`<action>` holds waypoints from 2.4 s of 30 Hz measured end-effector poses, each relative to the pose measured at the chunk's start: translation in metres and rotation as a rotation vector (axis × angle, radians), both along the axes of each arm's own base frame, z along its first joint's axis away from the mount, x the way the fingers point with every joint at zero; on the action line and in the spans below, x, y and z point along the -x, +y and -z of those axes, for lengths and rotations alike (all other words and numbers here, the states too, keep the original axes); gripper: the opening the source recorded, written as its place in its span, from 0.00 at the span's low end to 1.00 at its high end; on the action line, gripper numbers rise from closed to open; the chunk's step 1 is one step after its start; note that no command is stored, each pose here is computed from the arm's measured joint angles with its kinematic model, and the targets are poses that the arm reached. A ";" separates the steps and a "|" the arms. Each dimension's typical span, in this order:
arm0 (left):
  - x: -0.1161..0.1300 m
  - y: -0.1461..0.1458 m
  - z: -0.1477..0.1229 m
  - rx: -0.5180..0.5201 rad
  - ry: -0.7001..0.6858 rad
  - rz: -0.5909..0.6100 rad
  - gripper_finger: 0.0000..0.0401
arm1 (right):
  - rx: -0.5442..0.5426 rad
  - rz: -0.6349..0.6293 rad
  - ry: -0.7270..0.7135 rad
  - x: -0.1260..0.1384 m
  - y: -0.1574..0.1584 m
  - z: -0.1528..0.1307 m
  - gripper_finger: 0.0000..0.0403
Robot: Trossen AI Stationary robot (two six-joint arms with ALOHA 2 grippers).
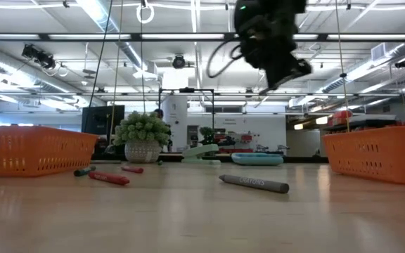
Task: Sort crayons/erasers/pens/pencils in bins
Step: Put the middle gray crayon into the top right orange basket, then put the bottom gray crayon into the top right orange basket
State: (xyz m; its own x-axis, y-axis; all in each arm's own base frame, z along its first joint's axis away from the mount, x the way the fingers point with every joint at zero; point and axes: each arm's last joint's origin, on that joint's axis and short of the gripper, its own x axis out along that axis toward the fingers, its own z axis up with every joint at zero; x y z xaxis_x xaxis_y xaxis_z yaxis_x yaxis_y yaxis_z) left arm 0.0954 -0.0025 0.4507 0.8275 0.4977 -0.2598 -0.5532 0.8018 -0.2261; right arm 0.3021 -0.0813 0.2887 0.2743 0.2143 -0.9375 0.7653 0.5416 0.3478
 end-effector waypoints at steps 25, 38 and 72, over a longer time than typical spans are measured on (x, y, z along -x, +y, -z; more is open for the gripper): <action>-0.001 0.000 -0.004 -0.016 -0.038 -0.012 0.22 | 0.045 0.455 0.160 0.093 0.138 0.084 0.10; -0.001 0.000 -0.004 -0.040 -0.017 -0.006 0.22 | 0.063 0.440 0.150 0.102 0.134 0.118 0.10; 0.000 0.001 -0.004 -0.107 0.017 -0.020 0.17 | -0.036 0.359 0.062 0.075 0.143 0.118 0.19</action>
State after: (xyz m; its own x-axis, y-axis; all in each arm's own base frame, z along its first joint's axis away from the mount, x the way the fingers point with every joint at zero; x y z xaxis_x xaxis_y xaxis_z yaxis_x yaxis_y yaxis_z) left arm 0.0959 -0.0014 0.4549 0.8132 0.5398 -0.2176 -0.5723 0.8097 -0.1301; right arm 0.2267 0.0618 0.1708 0.2811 0.1479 -0.9482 0.9246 0.2229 0.3089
